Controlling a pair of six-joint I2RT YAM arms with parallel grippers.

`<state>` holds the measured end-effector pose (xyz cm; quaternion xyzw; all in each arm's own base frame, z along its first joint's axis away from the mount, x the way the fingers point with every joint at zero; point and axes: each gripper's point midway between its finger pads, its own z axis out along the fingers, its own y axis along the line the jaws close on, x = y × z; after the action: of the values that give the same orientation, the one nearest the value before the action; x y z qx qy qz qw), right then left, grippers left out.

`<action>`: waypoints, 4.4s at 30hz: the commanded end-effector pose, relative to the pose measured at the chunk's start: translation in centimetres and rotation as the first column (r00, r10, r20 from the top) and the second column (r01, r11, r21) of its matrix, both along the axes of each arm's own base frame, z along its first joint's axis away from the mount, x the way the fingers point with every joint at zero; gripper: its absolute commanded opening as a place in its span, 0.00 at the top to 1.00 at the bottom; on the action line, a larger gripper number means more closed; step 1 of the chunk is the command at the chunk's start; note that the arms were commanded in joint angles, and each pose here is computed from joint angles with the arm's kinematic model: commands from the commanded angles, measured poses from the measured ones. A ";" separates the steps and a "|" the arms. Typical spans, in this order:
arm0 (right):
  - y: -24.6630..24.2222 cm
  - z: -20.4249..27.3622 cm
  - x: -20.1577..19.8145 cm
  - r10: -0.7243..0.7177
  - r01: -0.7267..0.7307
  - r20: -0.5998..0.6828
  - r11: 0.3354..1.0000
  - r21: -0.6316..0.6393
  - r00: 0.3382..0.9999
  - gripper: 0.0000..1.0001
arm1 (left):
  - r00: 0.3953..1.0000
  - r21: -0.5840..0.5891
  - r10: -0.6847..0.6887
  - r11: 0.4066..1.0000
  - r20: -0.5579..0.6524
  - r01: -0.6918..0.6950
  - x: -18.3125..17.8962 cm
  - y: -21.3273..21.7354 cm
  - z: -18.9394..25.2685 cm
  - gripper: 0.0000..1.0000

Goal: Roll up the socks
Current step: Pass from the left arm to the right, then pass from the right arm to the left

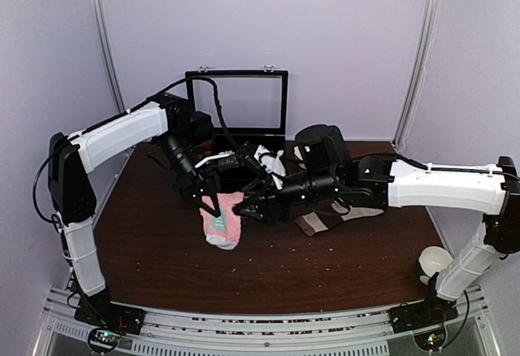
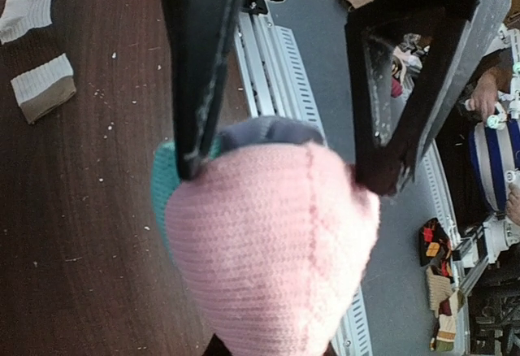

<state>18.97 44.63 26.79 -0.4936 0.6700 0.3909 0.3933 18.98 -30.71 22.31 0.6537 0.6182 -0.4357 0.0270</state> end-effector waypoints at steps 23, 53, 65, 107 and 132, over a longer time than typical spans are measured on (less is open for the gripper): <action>0.3 0.9 5.3 -0.313 0.315 -0.038 0.938 0.146 0.949 0.00 | 0.973 -0.079 0.080 0.995 0.216 -0.065 1.9 -0.8 3.2 1.00; 1.7 1.2 4.3 -0.116 0.220 -0.350 0.936 0.276 0.930 1.00 | 0.692 -0.111 0.253 0.964 0.676 -0.243 7.3 1.5 8.7 0.02; 2.3 3.4 5.1 -0.213 0.256 -0.178 0.929 0.267 0.961 1.00 | 0.368 -0.152 0.298 0.914 0.881 -0.376 8.8 6.5 10.1 0.02; 5.3 7.3 7.5 0.019 0.407 -0.682 0.790 0.459 0.732 1.00 | -0.027 -0.070 0.064 0.937 0.998 -0.342 11.6 0.2 6.2 0.54; -1.3 8.1 2.3 -0.056 0.125 -0.166 0.887 0.445 0.985 0.00 | 0.756 -0.164 0.318 0.947 0.572 -0.275 3.2 -0.9 11.5 1.00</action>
<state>22.96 44.00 34.95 -0.2462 0.6364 0.6006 0.4168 24.77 -31.26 32.35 0.6723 0.6406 -0.1000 0.3573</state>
